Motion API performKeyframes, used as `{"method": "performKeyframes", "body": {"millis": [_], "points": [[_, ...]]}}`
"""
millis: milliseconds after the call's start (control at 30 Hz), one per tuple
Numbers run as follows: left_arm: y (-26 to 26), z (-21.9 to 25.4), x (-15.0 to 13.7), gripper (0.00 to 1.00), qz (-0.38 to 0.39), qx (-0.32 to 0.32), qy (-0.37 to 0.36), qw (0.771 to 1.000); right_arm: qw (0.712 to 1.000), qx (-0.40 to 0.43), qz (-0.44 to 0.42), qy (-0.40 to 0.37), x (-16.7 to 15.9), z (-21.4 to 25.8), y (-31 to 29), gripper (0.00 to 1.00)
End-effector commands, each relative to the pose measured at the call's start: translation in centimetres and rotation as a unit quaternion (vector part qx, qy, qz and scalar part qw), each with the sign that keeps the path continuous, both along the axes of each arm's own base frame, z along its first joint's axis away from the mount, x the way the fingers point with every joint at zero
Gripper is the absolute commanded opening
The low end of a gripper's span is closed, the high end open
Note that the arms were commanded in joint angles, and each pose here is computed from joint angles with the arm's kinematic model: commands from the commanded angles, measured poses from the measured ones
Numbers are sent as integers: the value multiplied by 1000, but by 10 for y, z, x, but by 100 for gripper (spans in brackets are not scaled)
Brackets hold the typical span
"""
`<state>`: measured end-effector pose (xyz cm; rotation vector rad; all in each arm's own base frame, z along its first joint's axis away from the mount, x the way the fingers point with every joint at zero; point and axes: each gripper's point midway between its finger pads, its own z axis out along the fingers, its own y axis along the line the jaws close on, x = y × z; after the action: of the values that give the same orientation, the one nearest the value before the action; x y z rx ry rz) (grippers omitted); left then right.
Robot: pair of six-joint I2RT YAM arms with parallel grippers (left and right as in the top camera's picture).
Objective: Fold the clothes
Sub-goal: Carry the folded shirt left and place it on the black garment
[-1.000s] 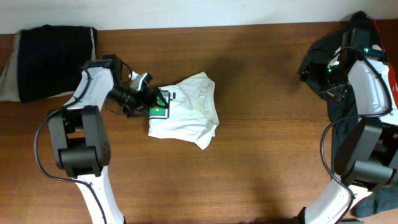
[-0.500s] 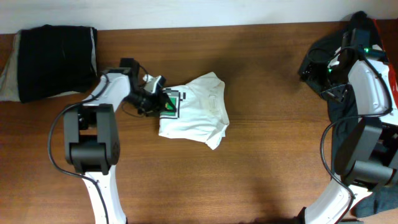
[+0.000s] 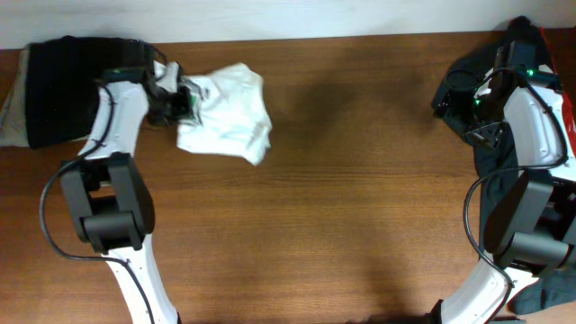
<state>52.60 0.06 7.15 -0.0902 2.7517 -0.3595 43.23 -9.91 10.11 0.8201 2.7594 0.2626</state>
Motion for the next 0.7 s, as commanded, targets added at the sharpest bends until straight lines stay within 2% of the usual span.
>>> {"method": "performKeyframes", "body": {"millis": [0,67,333,567,667], "points": [[45,40,33,1,17,99,-72,992,1000,-7,2,-6,4,4,-3,99],[76,64,50,1,51,140,-115,982,1000,-7,2,-6,4,4,-3,99],[154,105,79,1,95,194,-219,951,1000,-7,2,-7,4,4,-3,99],[194,110,72,1,127,200,-226,945,1000,-7,2,-6,4,4,-3,99],[179,115,76,1,104,159,-241,952,1000,-7,2,-6,4,4,-3,99]]}}
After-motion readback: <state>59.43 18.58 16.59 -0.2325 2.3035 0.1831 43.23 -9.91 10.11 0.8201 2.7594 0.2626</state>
